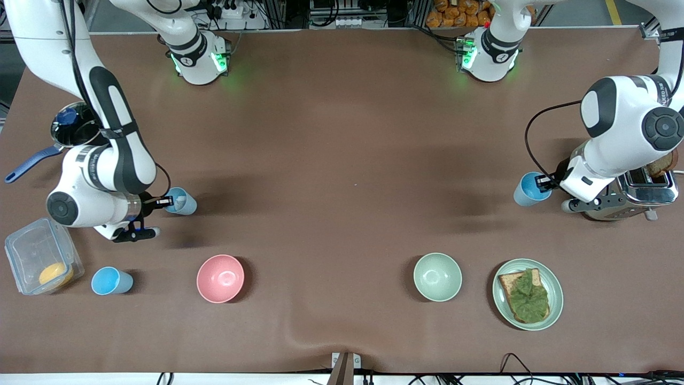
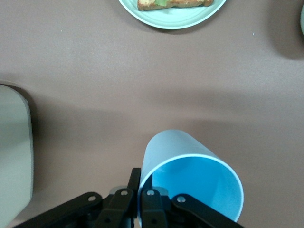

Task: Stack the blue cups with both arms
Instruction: 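Lift the blue cup with the right gripper toward the table middle, then set the right cup down mid-table while the left gripper carries its cup over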

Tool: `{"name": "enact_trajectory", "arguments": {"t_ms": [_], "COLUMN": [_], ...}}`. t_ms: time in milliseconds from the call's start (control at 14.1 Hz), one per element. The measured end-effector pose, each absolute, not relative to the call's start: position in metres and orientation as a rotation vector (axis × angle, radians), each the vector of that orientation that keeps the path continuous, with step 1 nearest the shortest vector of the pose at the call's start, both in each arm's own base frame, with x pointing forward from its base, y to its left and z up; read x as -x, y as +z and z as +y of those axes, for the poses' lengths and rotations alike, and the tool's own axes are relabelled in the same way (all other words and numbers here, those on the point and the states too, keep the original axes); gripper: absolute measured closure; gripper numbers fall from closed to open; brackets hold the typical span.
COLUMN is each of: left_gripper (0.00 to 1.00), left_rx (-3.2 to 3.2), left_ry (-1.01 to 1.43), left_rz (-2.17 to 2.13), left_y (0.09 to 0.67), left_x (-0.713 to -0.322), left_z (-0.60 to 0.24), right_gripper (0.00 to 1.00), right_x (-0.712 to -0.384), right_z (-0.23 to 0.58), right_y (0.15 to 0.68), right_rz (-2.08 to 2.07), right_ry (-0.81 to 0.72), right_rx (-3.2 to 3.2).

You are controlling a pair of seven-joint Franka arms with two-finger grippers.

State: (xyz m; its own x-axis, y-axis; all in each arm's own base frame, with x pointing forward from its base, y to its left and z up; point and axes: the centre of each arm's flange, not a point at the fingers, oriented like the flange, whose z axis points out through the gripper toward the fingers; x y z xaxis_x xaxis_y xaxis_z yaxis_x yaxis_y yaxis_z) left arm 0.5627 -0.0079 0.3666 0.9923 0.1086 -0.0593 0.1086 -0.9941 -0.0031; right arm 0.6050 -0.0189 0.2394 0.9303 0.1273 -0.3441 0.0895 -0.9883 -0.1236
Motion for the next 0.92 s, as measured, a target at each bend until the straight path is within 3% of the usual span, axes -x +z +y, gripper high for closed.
{"name": "enact_trajectory", "arguments": {"t_ms": [212, 425, 920], "left_gripper": [0.97, 0.97, 0.97], "left_rx": [-3.135, -3.135, -3.122], "left_ry": [-0.091, -0.099, -0.09], "left_rz": [0.164, 0.171, 0.179], "left_y": [0.368, 0.37, 0.377], "left_x": [-0.563, -0.561, -0.56], "left_z": [-0.011, -0.017, -0.028], "right_gripper": [0.95, 0.95, 0.95], "right_x": [-0.615, -0.623, -0.599], "right_z": [0.002, 0.076, 0.26], "right_y": [0.269, 0.306, 0.319], "right_rz": [-0.116, 0.003, 0.127], "right_ry": [0.611, 0.658, 0.542], "right_rx": [2.964, 2.92, 2.866]}}
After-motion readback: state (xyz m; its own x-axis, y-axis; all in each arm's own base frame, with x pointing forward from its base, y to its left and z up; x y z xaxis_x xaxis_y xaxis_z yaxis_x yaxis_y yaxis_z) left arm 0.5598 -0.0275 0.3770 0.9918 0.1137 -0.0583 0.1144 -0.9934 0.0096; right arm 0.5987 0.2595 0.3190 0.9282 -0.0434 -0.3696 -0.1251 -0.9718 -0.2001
